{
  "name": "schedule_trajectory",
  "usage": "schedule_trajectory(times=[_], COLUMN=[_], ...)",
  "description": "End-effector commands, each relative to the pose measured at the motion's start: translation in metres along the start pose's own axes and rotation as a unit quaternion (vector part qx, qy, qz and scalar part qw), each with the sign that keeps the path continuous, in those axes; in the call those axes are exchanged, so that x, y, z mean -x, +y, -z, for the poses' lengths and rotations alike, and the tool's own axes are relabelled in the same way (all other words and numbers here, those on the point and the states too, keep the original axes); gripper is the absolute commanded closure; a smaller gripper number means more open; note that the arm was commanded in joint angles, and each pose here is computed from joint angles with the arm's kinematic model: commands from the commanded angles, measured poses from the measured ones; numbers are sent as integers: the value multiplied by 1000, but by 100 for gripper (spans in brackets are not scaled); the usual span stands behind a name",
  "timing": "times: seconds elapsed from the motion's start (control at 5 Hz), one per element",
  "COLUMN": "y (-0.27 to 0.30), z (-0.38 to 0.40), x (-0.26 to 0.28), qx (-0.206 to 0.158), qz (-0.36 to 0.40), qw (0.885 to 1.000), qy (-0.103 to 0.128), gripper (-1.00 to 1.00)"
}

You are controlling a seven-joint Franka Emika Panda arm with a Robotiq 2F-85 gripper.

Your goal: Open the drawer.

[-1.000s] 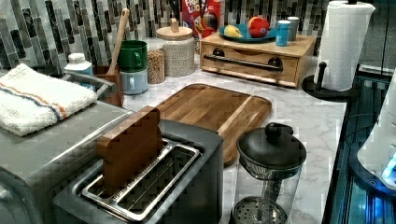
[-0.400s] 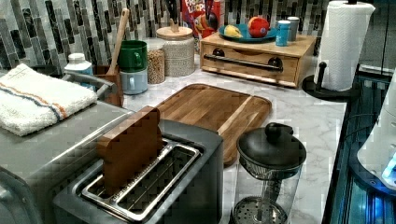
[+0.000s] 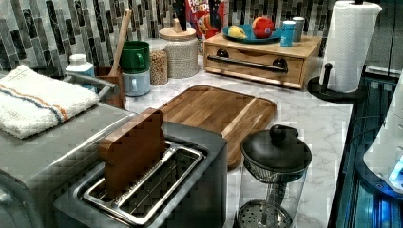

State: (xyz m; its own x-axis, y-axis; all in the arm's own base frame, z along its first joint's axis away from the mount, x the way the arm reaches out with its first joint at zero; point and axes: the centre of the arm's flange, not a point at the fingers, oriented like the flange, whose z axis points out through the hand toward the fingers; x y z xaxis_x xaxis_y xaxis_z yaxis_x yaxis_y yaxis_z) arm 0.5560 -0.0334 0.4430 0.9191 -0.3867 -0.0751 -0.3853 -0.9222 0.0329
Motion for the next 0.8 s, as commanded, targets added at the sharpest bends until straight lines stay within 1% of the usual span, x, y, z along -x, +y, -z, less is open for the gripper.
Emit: schedule_trajectory(times=[0.2, 0.4, 0.6, 0.8], y=[83, 100, 125, 145], z=[-13, -25, -39, -58], x=[5, 1, -7, -18], qx=[36, 64, 68, 63], qz=[134, 163, 194, 212], qw=[988, 982, 975, 973], qy=[62, 75, 84, 71], gripper=[-100, -100, -100, -100])
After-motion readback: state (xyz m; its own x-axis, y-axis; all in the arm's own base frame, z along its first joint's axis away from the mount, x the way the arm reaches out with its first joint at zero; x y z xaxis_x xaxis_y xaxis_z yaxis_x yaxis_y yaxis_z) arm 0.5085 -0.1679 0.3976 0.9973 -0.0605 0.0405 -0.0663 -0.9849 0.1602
